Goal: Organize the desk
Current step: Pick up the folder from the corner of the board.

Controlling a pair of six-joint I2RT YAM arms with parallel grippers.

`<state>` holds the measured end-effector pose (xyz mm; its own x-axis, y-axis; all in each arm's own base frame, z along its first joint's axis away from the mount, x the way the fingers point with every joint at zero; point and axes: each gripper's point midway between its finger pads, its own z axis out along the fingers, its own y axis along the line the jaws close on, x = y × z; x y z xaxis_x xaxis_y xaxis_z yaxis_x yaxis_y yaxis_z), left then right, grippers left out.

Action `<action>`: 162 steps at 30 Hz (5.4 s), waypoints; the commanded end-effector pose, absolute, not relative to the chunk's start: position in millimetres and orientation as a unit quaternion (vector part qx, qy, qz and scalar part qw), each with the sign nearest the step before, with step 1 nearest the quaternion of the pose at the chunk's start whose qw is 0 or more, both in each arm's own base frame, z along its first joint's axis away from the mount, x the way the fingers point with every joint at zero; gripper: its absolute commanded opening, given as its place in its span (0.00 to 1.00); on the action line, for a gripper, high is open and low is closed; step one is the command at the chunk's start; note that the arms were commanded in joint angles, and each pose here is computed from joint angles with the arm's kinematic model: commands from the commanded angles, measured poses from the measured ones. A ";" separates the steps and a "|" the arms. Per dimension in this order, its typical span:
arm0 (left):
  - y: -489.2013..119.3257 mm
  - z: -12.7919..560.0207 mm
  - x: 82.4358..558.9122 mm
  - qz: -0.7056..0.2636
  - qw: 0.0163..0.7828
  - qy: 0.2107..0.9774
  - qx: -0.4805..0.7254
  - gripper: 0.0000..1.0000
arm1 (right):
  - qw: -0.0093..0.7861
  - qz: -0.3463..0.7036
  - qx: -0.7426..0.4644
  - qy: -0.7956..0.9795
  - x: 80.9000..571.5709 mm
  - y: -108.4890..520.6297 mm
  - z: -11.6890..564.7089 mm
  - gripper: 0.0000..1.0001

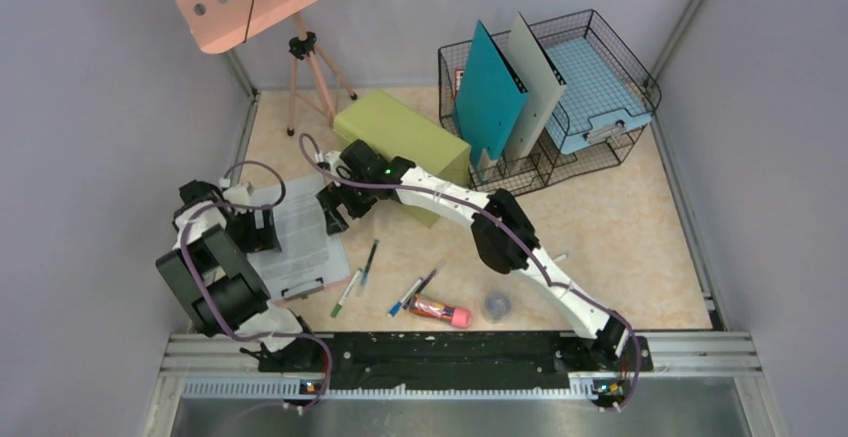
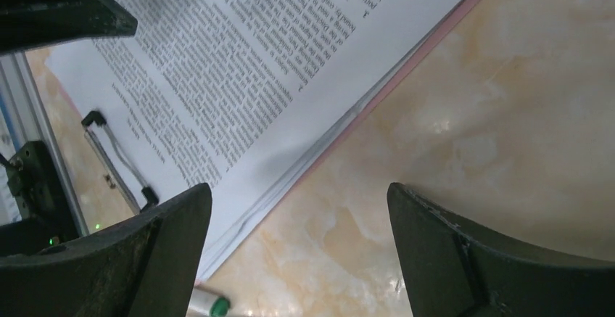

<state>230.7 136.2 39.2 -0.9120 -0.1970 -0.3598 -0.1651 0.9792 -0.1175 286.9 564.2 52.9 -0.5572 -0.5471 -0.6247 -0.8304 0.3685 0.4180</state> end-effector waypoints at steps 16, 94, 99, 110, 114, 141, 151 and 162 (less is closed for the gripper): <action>118.4 16.3 249.9 -0.181 0.149 0.970 -0.070 0.78 | 0.076 0.490 -0.346 0.797 248.7 601.2 11.4 0.82; 106.2 15.9 160.7 -0.185 0.078 0.979 -0.034 0.56 | 0.216 0.271 -0.618 0.706 226.9 527.8 64.6 0.87; 104.1 9.8 157.5 -0.192 0.071 0.978 -0.037 0.42 | 0.215 0.263 -0.616 0.711 228.5 523.7 59.6 0.86; 114.5 12.8 164.2 -0.198 0.081 0.975 -0.059 0.00 | 0.218 0.258 -0.611 0.715 233.2 520.5 63.1 0.86; 112.0 23.3 171.7 -0.217 0.095 0.970 -0.063 0.00 | 0.223 0.257 -0.611 0.714 235.2 520.8 69.3 0.86; 104.7 94.2 193.4 -0.234 0.182 0.953 -0.065 0.00 | 0.251 0.280 -0.591 0.713 242.1 529.8 99.0 0.88; 90.5 133.7 203.3 -0.264 0.211 0.935 -0.104 0.00 | 0.246 0.393 -0.581 0.669 213.4 556.7 129.9 0.88; 83.9 168.8 216.3 -0.287 0.238 0.916 -0.149 0.00 | 0.303 0.357 -0.614 0.635 211.8 558.5 158.0 0.89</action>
